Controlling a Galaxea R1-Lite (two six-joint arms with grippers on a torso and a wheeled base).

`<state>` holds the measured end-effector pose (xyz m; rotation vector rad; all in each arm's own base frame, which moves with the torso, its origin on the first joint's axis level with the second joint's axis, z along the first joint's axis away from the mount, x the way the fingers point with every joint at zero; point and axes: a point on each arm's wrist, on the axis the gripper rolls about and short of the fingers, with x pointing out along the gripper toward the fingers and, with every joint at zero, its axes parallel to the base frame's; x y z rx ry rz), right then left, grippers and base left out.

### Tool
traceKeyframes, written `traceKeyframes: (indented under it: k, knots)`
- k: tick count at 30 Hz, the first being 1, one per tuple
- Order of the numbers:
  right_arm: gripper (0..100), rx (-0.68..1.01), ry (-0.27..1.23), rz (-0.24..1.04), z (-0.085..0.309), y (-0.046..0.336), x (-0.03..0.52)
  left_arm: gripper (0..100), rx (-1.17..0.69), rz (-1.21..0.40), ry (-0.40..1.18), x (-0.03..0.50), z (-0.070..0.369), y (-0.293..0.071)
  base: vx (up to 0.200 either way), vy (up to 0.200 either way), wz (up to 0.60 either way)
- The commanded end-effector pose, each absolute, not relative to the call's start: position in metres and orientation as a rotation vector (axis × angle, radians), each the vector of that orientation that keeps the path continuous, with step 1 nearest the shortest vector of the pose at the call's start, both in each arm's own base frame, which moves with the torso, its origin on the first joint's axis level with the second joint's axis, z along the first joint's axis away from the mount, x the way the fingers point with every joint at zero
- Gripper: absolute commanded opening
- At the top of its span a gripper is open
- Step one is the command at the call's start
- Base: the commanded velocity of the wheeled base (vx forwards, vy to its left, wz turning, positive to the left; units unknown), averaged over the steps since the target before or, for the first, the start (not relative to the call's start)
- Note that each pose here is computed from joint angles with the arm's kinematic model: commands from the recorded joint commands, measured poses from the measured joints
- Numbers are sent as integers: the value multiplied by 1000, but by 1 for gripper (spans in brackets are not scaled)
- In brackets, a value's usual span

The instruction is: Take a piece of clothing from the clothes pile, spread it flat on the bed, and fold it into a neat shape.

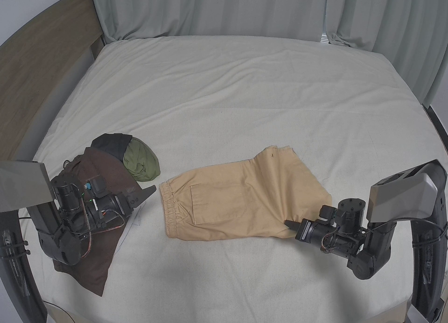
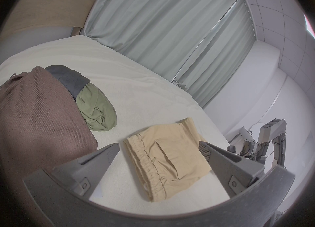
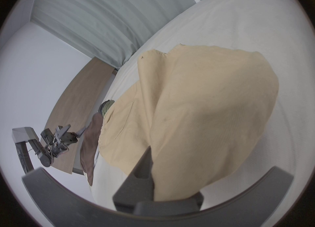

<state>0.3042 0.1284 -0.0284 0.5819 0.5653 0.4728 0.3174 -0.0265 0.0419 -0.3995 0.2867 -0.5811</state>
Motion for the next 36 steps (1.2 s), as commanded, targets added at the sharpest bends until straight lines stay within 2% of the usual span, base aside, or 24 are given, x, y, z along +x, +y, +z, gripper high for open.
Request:
traceKeyframes:
  k: [1, 23, 24, 32, 36]
  knots:
    - [0, 543, 589, 455, -19, 118, 285, 100, -402, -581, 288, 317, 42, -26, 0, 0, 0]
    - [0, 515, 640, 413, -26, 115, 271, 100, -443, -650, 330, 312, 39, -30, 0, 0, 0]
    - [100, 513, 638, 411, -26, 115, 272, 100, -442, -659, 334, 312, 39, -30, 0, 0, 0]
    - [100, 499, 694, 420, -27, 115, 256, 100, -443, -744, 352, 311, 37, -29, 0, 0, 0]
    - [100, 488, 755, 478, -22, 115, 236, 100, -441, -752, 356, 311, 36, -29, 0, 0, 0]
